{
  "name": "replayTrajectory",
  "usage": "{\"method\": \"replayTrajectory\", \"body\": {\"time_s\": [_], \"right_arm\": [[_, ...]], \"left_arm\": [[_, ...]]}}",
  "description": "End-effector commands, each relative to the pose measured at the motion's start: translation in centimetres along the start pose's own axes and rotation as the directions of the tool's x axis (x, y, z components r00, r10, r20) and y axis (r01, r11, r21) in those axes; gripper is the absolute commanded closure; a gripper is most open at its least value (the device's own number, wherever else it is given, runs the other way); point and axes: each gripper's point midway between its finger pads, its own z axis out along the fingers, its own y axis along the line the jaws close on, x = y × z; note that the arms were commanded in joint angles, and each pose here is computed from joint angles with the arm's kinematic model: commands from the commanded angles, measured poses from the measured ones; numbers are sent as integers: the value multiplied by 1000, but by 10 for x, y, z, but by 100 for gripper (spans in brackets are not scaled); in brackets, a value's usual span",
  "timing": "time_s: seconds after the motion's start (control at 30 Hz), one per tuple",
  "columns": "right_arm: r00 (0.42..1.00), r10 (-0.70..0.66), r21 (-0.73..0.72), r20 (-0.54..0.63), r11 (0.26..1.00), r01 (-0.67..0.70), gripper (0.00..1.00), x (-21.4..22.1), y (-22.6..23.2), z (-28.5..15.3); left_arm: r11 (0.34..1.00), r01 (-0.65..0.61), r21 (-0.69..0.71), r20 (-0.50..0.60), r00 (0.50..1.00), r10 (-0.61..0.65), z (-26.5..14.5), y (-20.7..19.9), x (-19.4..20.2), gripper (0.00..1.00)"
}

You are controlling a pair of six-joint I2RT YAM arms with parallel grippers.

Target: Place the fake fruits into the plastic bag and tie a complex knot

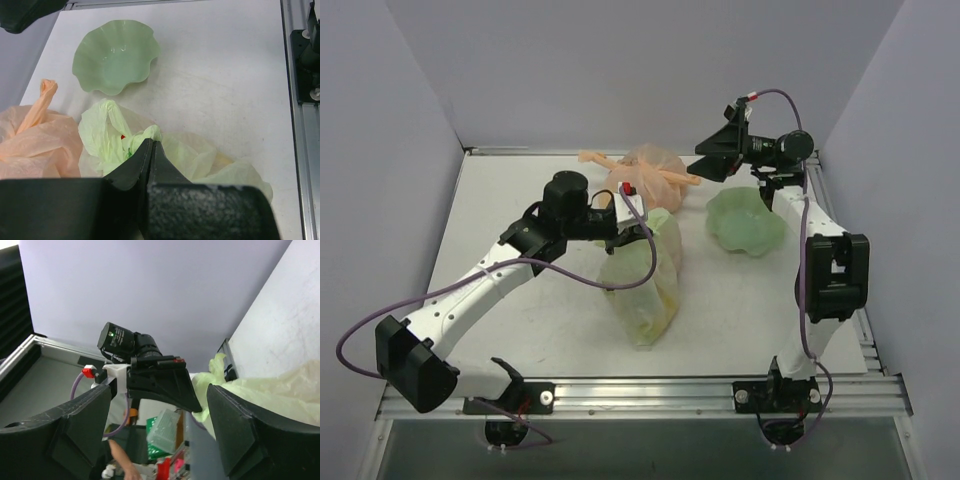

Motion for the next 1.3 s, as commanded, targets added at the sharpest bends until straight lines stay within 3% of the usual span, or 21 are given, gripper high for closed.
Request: {"method": "replayTrajectory", "body": {"time_s": [0.0,0.07,0.1,0.13,0.17,0.23,0.27,0.3,0.33,0.37,0.43,0.5,0.6,0.67,0.7,0.8,0.87,0.9,0.93,1.0,1.27], "right_arm": [[984,7,45,-178,999,1,17,40,-3,-8],[994,73,59,-81,996,-69,15,38,-18,-7],[929,371,134,9,920,-369,12,39,-42,-11],[972,229,174,42,957,-233,9,44,-44,-16],[974,199,217,111,951,-219,7,37,-44,-22],[984,114,276,139,950,-149,4,41,-38,-32],[983,-161,357,90,926,119,2,45,-33,-41],[977,-199,476,74,868,140,0,53,-39,-54],[952,-307,543,-2,799,259,0,60,-44,-61],[834,-524,568,-171,640,518,0,65,-46,-71],[753,-591,599,-290,502,624,0,78,-67,-87],[604,-696,563,-388,340,753,0,80,-61,-93],[448,-773,443,-449,242,863,0,92,-53,-82],[376,-800,348,-467,224,910,1,106,-52,-64],[327,-815,308,-478,192,932,12,107,-51,-56],[270,-853,241,-447,175,955,31,115,-51,-31],[264,-868,224,-421,183,957,33,121,-57,-20],[214,-898,228,-383,133,965,35,110,-50,-13],[218,-908,235,-357,138,962,37,111,-46,-9],[160,-940,227,-302,93,970,39,108,-43,3],[80,-970,185,-227,38,982,38,122,-32,32]], "left_arm": [[1000,-7,5,91,996,6,-4,6,-35,100],[1000,8,2,91,996,-8,-4,8,-37,100],[1000,11,2,91,996,-11,-4,9,-38,100],[1000,20,2,83,996,-20,-4,8,-37,100],[1000,28,-1,80,996,-28,-4,9,-37,100],[999,39,-11,77,996,-38,-5,11,-40,100],[999,53,-14,75,996,-52,-4,13,-39,100],[997,77,-8,80,994,-76,-4,12,-41,100],[996,90,-1,81,993,-90,-4,11,-42,100],[994,105,6,82,991,-105,-4,10,-41,100],[989,146,18,83,986,-147,-2,9,-42,100],[980,196,24,90,976,-198,-3,11,-43,100],[969,246,37,107,963,-248,-5,18,-45,100],[964,261,47,113,958,-265,-5,20,-47,100],[961,272,53,117,954,-276,-5,21,-48,100],[948,304,98,129,940,-315,-2,21,-53,100],[942,308,131,134,936,-325,-4,17,-56,100],[941,307,141,133,936,-326,-3,15,-55,100],[944,298,142,141,938,-317,-4,16,-57,100],[933,325,153,144,927,-346,-5,13,-58,100],[928,328,174,157,922,-355,-5,11,-62,100]]}}
